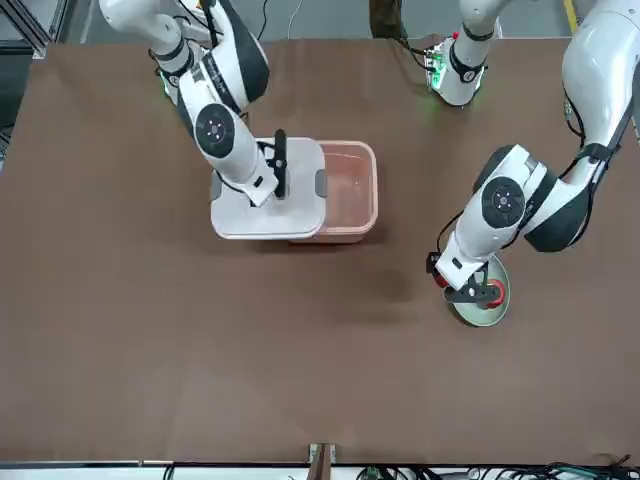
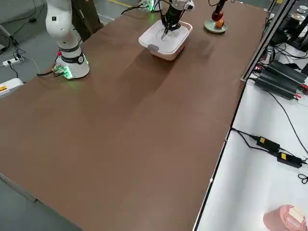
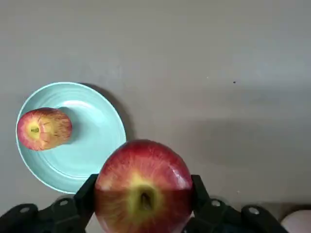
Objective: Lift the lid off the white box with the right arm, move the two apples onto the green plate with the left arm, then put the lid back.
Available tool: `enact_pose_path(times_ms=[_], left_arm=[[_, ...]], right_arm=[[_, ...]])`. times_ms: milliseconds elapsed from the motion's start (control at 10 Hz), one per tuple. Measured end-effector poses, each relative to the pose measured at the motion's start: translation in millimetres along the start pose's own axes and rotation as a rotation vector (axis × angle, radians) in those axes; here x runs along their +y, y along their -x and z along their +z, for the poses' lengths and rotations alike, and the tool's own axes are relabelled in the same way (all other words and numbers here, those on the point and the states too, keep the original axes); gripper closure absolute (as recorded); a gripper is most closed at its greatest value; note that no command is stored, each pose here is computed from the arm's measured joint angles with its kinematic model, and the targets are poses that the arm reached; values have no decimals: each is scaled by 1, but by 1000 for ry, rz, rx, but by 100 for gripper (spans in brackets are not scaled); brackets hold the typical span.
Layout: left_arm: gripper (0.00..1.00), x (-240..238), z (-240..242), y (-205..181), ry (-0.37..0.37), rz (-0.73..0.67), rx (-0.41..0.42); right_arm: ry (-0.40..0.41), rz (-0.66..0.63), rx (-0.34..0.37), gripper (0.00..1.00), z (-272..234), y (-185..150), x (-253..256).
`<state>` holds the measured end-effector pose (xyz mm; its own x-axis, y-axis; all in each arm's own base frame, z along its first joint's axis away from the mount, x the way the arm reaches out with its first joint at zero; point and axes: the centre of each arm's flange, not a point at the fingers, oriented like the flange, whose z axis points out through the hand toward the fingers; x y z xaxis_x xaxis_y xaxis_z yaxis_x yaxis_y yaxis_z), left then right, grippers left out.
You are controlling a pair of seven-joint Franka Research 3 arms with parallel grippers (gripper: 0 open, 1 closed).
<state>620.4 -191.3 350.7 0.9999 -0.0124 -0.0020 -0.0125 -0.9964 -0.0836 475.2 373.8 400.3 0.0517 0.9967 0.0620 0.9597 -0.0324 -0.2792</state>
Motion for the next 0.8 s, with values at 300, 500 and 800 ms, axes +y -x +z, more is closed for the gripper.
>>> enact_pose_path(times_ms=[300, 500, 800], left_arm=[[21, -2, 56, -15, -33, -4, 35], [21, -10, 73, -23, -24, 28, 61], [21, -53, 55, -16, -24, 66, 65]], right_arm=[[31, 18, 56, 93, 4, -35, -20], [52, 11, 66, 93, 7, -51, -31], [58, -12, 59, 93, 20, -68, -40]])
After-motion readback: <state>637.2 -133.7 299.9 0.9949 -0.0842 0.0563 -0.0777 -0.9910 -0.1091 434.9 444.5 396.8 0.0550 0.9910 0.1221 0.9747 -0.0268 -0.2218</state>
